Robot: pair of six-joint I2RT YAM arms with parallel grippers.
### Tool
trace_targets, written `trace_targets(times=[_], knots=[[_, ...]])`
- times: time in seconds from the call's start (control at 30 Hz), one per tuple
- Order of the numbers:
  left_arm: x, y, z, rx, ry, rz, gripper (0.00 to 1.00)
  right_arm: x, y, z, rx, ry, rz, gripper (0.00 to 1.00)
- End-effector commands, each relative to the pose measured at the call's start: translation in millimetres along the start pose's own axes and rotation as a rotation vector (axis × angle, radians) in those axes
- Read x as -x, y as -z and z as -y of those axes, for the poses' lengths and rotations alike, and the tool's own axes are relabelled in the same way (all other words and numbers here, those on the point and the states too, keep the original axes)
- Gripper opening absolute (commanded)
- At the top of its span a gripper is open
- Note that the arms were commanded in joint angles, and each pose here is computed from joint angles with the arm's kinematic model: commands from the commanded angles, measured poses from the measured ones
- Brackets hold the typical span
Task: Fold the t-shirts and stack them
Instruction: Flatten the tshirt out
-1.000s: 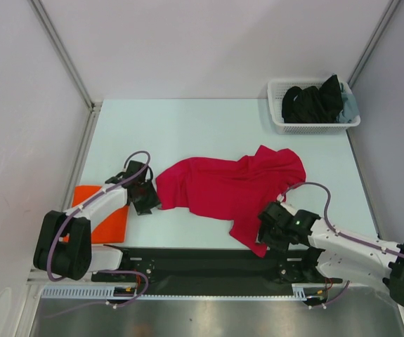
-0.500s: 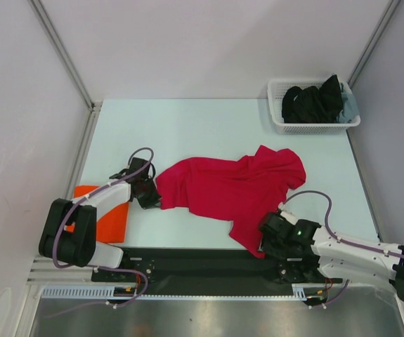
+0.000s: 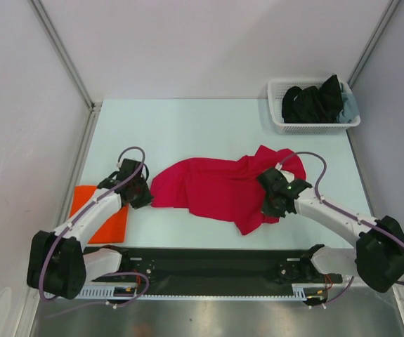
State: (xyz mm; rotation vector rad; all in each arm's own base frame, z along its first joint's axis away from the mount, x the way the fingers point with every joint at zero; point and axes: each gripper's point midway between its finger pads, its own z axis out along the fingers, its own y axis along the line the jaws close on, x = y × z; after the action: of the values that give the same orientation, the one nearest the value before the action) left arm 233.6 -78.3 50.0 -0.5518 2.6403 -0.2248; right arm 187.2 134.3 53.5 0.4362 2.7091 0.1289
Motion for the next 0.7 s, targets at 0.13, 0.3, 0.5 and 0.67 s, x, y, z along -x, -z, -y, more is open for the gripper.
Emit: trace_targets(times=[0.13, 0.3, 0.5, 0.67], knots=[[26, 37, 7, -0.014, -0.008, 0.085, 0.00, 28, 13, -3, 0.020, 0.130, 0.032, 0.00], [84, 104, 32, -0.079, -0.010, 0.286, 0.00, 111, 92, -3, 0.106, 0.039, 0.306, 0.00], [168, 198, 70, -0.168, -0.088, 0.582, 0.01, 228, 207, 2, 0.265, -0.011, 0.669, 0.00], [217, 315, 112, -0.389, -0.170, 0.886, 0.00, 294, 331, 11, 0.343, -0.012, 1.022, 0.00]])
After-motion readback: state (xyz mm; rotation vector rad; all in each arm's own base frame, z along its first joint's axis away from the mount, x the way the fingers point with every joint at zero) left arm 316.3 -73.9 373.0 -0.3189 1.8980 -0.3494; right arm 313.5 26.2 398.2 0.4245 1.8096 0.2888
